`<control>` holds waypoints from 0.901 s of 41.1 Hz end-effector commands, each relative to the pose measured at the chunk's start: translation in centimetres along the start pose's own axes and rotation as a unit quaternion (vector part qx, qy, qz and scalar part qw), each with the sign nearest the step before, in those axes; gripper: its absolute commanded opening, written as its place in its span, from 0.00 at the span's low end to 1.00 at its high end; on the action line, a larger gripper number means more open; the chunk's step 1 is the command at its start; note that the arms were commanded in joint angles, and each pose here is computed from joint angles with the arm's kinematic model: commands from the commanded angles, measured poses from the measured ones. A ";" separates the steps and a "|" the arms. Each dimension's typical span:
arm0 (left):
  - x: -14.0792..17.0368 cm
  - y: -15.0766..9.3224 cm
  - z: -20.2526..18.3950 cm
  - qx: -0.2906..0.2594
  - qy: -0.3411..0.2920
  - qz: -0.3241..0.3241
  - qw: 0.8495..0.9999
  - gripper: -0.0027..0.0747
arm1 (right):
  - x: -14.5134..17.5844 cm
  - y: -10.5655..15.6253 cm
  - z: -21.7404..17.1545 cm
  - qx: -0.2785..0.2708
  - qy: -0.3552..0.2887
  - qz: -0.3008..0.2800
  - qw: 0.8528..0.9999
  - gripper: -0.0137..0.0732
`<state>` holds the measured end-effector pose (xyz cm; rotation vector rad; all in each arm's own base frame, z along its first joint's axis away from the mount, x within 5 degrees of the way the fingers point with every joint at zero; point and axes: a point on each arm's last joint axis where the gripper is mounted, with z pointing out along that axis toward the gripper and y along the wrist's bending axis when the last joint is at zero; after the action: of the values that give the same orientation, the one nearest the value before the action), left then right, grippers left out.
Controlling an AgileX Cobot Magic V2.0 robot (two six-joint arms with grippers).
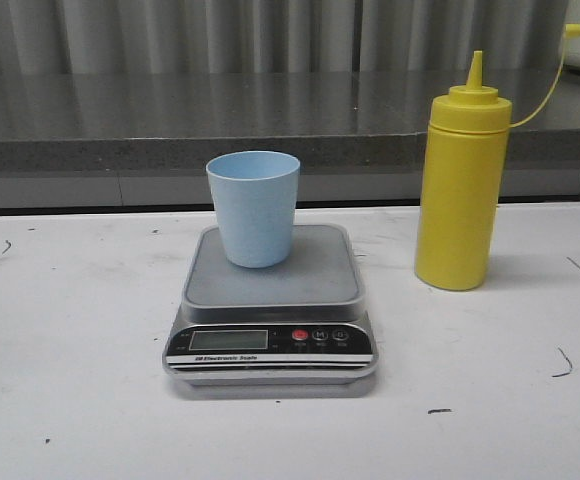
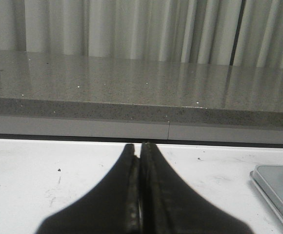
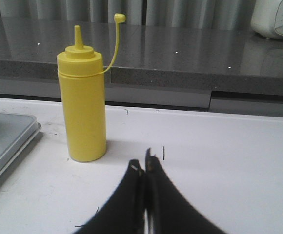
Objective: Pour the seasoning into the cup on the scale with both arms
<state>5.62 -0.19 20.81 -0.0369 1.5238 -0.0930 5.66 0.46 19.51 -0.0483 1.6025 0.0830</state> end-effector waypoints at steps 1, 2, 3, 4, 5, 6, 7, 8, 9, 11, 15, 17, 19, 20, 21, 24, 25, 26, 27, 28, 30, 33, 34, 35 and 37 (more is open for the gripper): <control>-0.1 0.0 -0.1 0.003 -0.040 -0.008 0.999 0.01 | -1.2 0.0 -0.2 -0.001 -0.058 -0.005 0.998 0.02; -0.1 0.0 -0.1 0.003 -0.040 -0.008 0.999 0.01 | -1.2 0.0 -0.2 -0.001 -0.058 -0.004 0.998 0.02; -0.1 0.0 -0.1 0.003 -0.040 -0.008 0.999 0.01 | -1.2 0.0 -0.2 -0.001 -0.058 -0.002 0.998 0.02; -0.1 0.0 -0.1 0.003 -0.040 -0.008 0.999 0.01 | -1.2 0.0 -0.2 -0.001 -0.059 0.000 0.998 0.02; -0.1 0.0 -0.1 0.003 -0.040 -0.008 0.999 0.01 | -1.2 0.0 -0.2 -0.001 -0.059 0.001 0.998 0.02; -0.1 0.0 -0.1 0.003 -0.040 -0.008 0.999 0.01 | -1.2 0.0 -0.2 -0.001 -0.059 0.002 0.998 0.02; -0.1 0.0 -0.1 0.003 -0.040 -0.008 0.999 0.01 | -1.2 0.0 -0.2 -0.001 -0.059 0.003 0.998 0.02; -0.1 0.0 -0.1 0.003 -0.040 -0.008 0.999 0.01 | -1.2 0.0 -0.2 -0.001 -0.059 0.003 0.998 0.02; -0.1 0.0 -0.1 0.003 -0.040 -0.008 0.999 0.01 | -1.2 0.0 -0.2 -0.001 -0.059 0.003 0.998 0.02; -0.1 0.0 -0.1 0.003 -0.040 -0.008 0.999 0.01 | -1.2 0.0 -0.2 -0.002 -0.059 0.005 0.998 0.02; -0.1 0.0 -0.1 0.003 -0.040 -0.008 0.999 0.01 | -1.2 0.0 -0.2 0.001 -0.059 0.015 0.998 0.02; -0.1 0.0 -0.1 0.003 -0.040 -0.008 0.999 0.01 | -1.2 0.0 -0.2 0.003 -0.059 0.015 0.998 0.02; -0.1 0.0 -0.1 0.003 -0.040 -0.008 0.999 0.01 | -1.2 0.0 -0.2 0.003 -0.059 0.015 0.998 0.02; -0.1 0.0 -0.1 0.003 -0.040 -0.008 0.999 0.01 | -1.2 0.0 -0.2 0.003 -0.059 0.015 0.998 0.02; -0.1 0.0 -0.1 0.003 -0.040 -0.008 0.999 0.01 | -1.2 0.0 -0.2 0.003 -0.059 0.015 0.998 0.02; -0.1 0.0 -0.1 0.003 -0.040 -0.008 0.999 0.01 | -1.2 0.0 -0.2 0.003 -0.059 0.015 0.998 0.02; -0.1 0.0 -0.1 0.003 -0.040 -0.008 0.999 0.01 | -1.2 0.0 -0.2 0.003 -0.059 0.015 0.998 0.02; -0.1 0.0 -0.1 0.003 -0.040 -0.008 0.999 0.01 | -1.2 0.0 -0.2 0.003 -0.059 0.015 0.998 0.02; -0.1 0.0 -0.1 0.003 -0.040 -0.008 0.999 0.01 | -1.2 0.0 -0.2 0.003 -0.059 0.015 0.998 0.02; -0.1 0.0 -0.1 0.003 -0.040 -0.008 0.999 0.01 | -1.2 0.0 -0.2 0.003 -0.059 0.015 0.998 0.02; -0.1 0.0 -0.1 0.003 -0.040 -0.008 0.999 0.01 | -1.2 0.0 -0.2 0.003 -0.059 0.015 0.998 0.02; -0.1 0.0 -0.1 0.003 -0.040 -0.008 0.999 0.01 | -1.2 0.0 -0.2 0.003 -0.059 0.015 0.998 0.02; -0.1 0.0 -0.1 0.003 -0.040 -0.008 0.999 0.01 | -1.2 0.0 -0.2 0.003 -0.058 0.015 0.998 0.02; -0.1 0.0 -0.1 0.003 -0.040 -0.008 0.999 0.01 | -1.2 0.0 -0.2 0.003 -0.058 0.015 0.998 0.02; -0.1 0.0 -0.1 0.003 -0.040 -0.008 0.999 0.01 | -1.2 0.0 -0.2 0.003 -0.058 0.015 0.998 0.02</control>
<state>5.62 -0.19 20.81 -0.0369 1.5238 -0.0930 5.67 0.43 19.58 -0.0207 1.5954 0.0996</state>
